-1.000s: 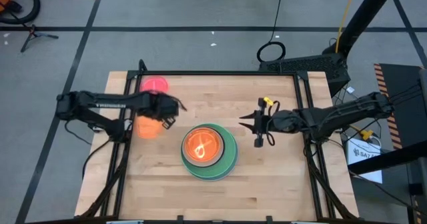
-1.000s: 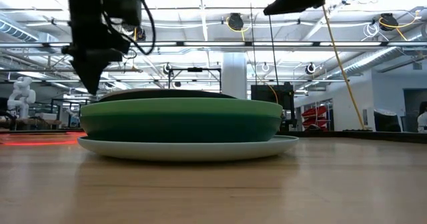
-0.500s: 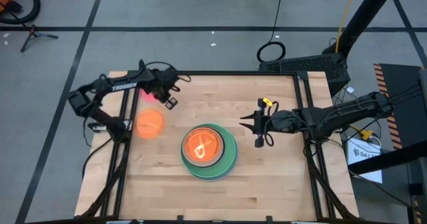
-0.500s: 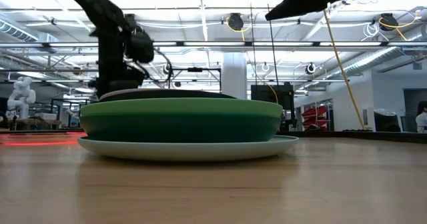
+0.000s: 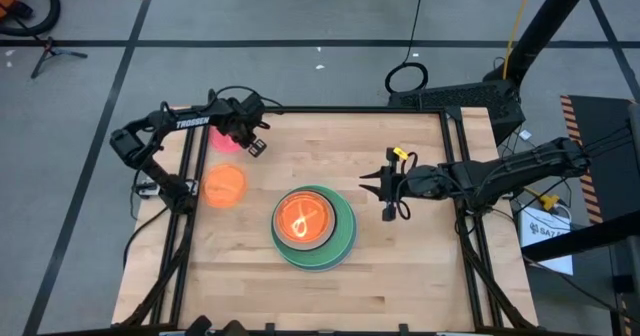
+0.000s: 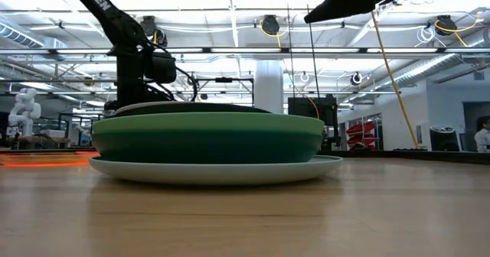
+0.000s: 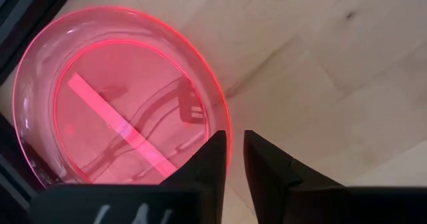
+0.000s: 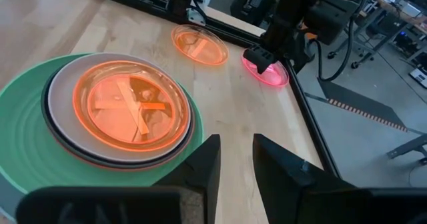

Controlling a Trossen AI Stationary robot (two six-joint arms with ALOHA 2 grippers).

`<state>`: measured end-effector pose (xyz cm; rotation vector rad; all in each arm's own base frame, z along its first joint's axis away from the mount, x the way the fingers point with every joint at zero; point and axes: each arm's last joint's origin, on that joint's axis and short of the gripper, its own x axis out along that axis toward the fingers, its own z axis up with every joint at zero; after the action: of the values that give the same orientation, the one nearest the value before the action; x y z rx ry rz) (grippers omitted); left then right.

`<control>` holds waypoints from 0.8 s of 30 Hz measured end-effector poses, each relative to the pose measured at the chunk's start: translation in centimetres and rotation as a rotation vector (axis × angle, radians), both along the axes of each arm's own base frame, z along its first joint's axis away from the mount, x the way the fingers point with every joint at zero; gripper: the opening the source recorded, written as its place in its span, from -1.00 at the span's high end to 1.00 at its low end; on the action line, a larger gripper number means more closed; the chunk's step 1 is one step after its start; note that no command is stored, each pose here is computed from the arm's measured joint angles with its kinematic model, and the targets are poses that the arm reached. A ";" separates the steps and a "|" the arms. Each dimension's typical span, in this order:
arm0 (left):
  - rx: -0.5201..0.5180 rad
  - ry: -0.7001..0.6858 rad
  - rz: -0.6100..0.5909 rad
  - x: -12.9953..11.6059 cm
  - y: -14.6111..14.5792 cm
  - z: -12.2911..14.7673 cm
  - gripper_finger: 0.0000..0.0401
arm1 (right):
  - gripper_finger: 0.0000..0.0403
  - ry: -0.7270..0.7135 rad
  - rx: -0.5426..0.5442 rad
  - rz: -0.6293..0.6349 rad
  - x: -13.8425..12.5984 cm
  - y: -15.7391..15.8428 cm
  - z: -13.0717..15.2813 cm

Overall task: Stack plastic plates
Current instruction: Stack the pink plate on the orange plate

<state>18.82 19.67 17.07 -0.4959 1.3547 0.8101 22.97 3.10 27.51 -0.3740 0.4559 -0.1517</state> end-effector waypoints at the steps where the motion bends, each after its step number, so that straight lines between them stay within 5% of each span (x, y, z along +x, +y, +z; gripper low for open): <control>1: 0.001 -0.001 0.001 0.0 0.0 0.0 0.67 | 0.60 0.000 0.000 0.000 0.0 0.0 0.0; 11: 0.100 0.048 0.035 0.0 0.4 0.1 0.24 | 0.60 0.000 0.001 0.000 0.0 0.0 0.0; 24: 0.091 0.024 0.032 0.2 0.5 0.0 0.21 | 0.60 -0.001 0.005 -0.001 0.0 0.0 0.0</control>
<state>19.01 20.15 17.11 -0.4386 1.3290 0.9019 22.97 3.10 27.52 -0.3687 0.4555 -0.1521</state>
